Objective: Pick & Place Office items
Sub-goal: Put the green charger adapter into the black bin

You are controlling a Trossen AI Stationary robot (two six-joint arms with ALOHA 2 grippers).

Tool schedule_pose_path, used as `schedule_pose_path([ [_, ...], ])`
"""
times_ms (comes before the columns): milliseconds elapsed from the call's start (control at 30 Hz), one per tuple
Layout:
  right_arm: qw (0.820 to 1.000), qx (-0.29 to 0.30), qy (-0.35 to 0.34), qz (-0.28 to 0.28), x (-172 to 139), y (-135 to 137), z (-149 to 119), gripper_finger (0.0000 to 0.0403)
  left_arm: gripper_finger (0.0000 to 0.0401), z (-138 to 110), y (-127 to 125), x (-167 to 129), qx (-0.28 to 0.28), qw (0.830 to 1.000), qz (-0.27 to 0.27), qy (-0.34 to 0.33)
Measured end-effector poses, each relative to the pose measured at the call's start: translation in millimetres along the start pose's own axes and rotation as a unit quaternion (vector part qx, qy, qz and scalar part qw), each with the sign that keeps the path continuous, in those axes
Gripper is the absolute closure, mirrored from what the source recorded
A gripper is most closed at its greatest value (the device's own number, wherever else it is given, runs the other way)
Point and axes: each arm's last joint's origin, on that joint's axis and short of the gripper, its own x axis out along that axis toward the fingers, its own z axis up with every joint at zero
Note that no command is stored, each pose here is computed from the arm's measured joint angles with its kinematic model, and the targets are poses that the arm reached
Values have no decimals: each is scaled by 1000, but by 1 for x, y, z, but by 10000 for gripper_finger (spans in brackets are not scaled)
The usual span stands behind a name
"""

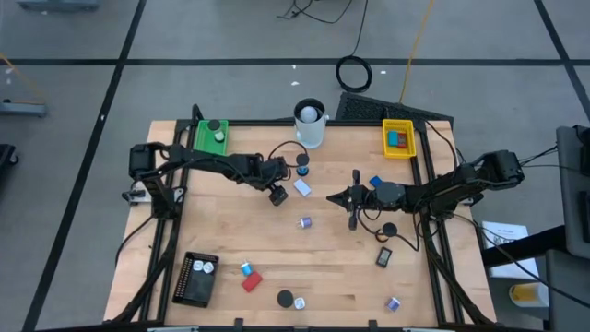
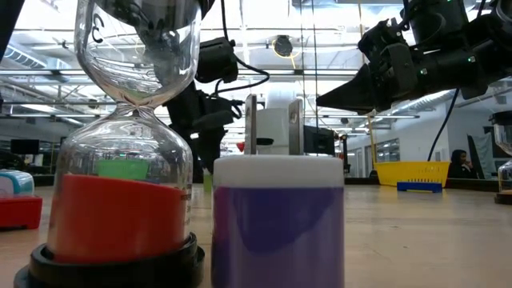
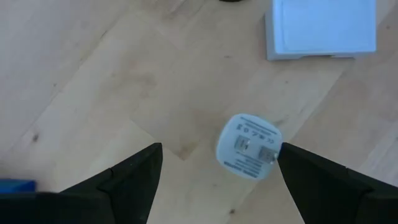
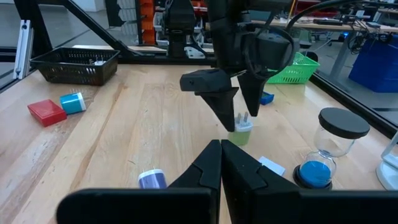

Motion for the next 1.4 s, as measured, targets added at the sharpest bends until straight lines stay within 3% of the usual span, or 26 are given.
schedule_pose_path([
  [300,1000,1,0,0,0,0,0,401,80,3,-3,0,72,997,-28,-11],
  [433,1000,1,0,0,0,0,0,402,85,1,-1,1,113,994,-11,-4],
  [867,1000,2,0,0,0,0,0,402,185,4,-2,1,180,983,-14,-22],
  [1267,1000,2,0,0,0,0,0,401,150,4,-4,6,215,976,-43,-20],
  [1400,1000,2,1,1,0,0,0,402,163,0,-4,19,229,972,-44,0],
])
